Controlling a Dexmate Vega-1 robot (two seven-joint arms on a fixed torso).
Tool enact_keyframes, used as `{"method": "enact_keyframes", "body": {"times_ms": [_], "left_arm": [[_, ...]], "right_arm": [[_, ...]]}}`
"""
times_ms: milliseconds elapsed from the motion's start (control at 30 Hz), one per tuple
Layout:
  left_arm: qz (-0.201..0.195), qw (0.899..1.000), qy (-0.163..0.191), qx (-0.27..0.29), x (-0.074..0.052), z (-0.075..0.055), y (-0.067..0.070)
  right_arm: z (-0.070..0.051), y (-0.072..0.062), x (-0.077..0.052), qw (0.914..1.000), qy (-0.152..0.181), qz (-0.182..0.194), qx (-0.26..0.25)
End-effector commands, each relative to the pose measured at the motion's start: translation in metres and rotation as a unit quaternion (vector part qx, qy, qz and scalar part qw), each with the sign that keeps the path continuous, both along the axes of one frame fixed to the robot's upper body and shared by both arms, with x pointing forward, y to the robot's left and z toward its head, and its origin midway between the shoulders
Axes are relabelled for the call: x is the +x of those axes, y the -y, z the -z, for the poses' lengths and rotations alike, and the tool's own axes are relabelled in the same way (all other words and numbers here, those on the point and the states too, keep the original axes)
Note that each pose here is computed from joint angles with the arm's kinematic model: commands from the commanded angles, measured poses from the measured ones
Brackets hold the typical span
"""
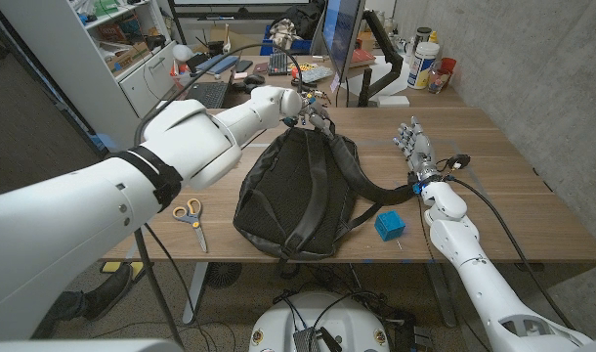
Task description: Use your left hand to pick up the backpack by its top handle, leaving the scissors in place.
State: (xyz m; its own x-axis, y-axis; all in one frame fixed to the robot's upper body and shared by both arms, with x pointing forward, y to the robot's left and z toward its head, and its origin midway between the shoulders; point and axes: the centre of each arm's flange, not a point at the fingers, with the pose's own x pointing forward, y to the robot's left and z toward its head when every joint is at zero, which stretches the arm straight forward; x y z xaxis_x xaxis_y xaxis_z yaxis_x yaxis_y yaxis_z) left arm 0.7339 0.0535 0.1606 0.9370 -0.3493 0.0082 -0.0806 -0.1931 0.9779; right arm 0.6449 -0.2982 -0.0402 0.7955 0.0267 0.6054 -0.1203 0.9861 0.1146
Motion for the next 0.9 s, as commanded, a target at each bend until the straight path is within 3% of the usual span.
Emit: {"method": "enact_keyframes", "body": {"times_ms": [33, 900], "left_arm": [[-0.015, 1.000, 0.002, 0.001, 0.003, 0.008, 0.000], [-0.003, 1.000, -0.026, -0.013, 0.004, 0.027, 0.006]], "right_arm": [[-0.001, -0.006, 0.005, 1.0000, 0.000, -0.004, 0.005], [0.000, -0.012, 0.009, 0.9999, -0.002, -0.011, 0.005]]}}
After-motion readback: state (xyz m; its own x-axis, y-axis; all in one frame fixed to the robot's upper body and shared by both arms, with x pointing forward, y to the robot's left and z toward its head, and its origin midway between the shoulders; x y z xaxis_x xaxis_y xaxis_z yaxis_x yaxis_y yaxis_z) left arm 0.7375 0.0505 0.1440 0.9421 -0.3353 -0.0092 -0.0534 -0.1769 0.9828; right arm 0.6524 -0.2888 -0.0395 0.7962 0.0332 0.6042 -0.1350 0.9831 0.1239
